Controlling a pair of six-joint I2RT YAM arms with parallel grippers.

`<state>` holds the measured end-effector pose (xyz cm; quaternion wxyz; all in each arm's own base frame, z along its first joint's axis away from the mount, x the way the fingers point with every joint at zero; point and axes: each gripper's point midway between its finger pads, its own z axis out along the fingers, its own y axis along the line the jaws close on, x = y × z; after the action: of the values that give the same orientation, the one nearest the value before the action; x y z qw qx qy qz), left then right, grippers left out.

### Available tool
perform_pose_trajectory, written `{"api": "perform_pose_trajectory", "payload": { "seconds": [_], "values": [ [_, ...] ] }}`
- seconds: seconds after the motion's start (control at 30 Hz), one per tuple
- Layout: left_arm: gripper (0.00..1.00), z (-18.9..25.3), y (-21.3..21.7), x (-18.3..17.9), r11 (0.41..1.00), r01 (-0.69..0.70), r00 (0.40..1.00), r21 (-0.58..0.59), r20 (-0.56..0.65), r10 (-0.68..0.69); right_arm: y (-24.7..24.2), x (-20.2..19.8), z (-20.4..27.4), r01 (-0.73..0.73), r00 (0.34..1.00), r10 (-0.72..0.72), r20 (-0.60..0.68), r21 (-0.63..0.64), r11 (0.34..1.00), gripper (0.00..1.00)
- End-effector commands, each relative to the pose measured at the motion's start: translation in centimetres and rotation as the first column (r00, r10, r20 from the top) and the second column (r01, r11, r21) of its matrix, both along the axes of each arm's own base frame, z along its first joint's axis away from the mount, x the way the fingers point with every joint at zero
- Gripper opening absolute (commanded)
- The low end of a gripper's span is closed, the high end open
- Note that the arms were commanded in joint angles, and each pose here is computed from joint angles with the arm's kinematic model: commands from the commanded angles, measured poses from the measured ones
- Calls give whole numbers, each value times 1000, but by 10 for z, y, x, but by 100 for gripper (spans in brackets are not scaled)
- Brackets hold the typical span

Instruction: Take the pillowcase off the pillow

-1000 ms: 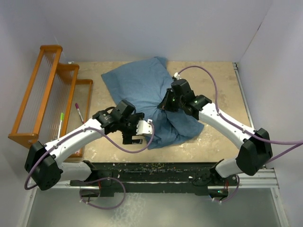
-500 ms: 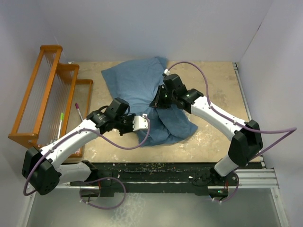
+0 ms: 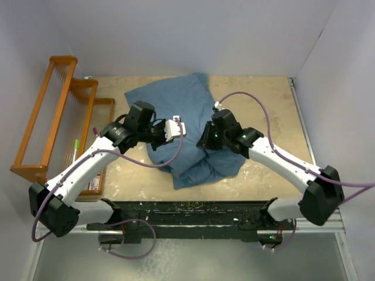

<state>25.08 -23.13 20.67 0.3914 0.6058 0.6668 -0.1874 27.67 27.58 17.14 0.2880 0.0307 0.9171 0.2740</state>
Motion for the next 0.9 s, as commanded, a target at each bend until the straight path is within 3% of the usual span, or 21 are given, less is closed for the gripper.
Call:
{"api": "perform_pose_trajectory", "payload": {
  "seconds": [0.0, 0.17, 0.27, 0.4, 0.67, 0.87],
  "values": [
    [0, 26, -12, 14, 998, -9, 1000, -62, 20, 10, -17, -11, 22, 49, 995, -54, 81, 63, 997, 28],
    [1, 13, -9, 6, 999, 25, 1000, -21, -11, -26, -30, -32, -3, 75, 997, -78, 27, 82, 994, 44],
    [31, -12, -9, -19, 995, 97, 992, 25, -78, -95, -41, -39, -16, 107, 994, -107, -12, 33, 994, 51],
    [56, -47, -8, -39, 977, 178, 980, 120, -116, -164, -74, -55, -47, 243, 967, -245, -74, -36, 969, 62],
    [76, -60, -6, -44, 967, 213, 969, 141, -159, -190, -122, -83, -117, 376, 897, -411, -163, -207, 903, 75],
    [95, -51, 2, -57, 962, 243, 964, 125, -145, -225, -118, -64, -126, 414, 889, -438, -133, -175, 893, 75]
  ]
}}
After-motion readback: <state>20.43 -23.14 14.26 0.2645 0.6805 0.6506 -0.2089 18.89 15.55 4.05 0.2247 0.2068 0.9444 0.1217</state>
